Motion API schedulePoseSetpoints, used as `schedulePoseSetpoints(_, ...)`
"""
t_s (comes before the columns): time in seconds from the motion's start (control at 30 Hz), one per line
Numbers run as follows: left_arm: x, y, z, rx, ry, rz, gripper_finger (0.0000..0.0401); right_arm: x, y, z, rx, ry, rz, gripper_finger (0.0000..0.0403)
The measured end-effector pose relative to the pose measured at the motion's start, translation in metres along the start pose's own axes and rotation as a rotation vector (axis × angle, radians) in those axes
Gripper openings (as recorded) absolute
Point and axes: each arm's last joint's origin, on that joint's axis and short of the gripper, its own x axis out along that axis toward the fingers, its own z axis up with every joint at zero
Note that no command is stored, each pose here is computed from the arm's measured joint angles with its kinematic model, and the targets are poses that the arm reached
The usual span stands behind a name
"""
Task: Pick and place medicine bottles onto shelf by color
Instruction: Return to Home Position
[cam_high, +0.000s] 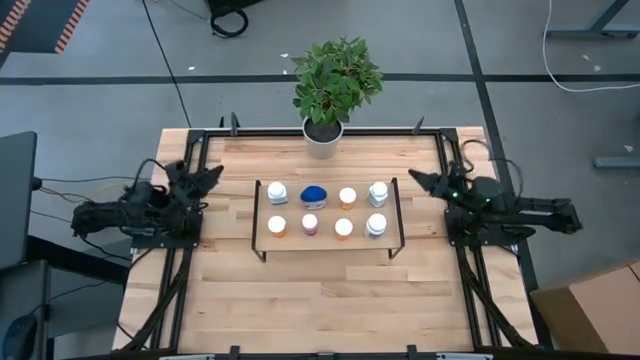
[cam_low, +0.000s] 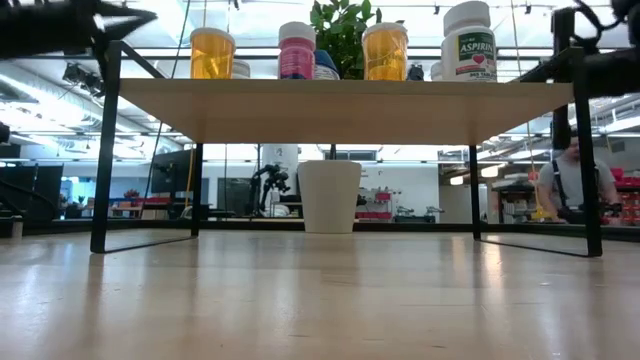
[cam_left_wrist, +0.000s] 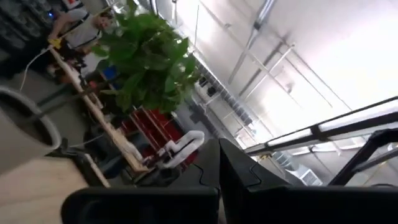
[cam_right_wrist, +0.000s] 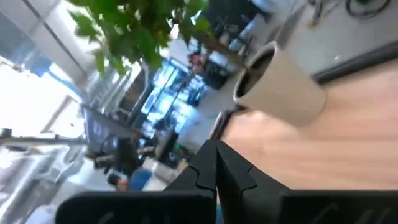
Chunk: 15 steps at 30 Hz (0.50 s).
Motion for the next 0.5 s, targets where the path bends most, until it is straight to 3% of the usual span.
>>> schedulePoseSetpoints(0.13,-0.003,0.014,-0.011,-0.040,0.012,0.010,0.0002,0.002,-0.006,-0.006,0.040,-0.035,0.071,0.0004)
schedulePoseSetpoints(0.27,-0.004,0.019,-0.016,-0.015,0.047,0.052,0.0002,0.004,-0.012,-0.011,0.012,0.006,0.065,0.0004)
schedulePoseSetpoints(0.37,-0.004,0.022,-0.019,0.005,0.075,0.082,0.0003,0.004,-0.016,-0.014,-0.015,0.067,0.056,0.0004)
schedulePoseSetpoints(0.5,-0.005,0.025,-0.021,0.055,0.098,0.103,0.0004,0.004,-0.014,-0.015,-0.130,0.149,0.129,0.0004)
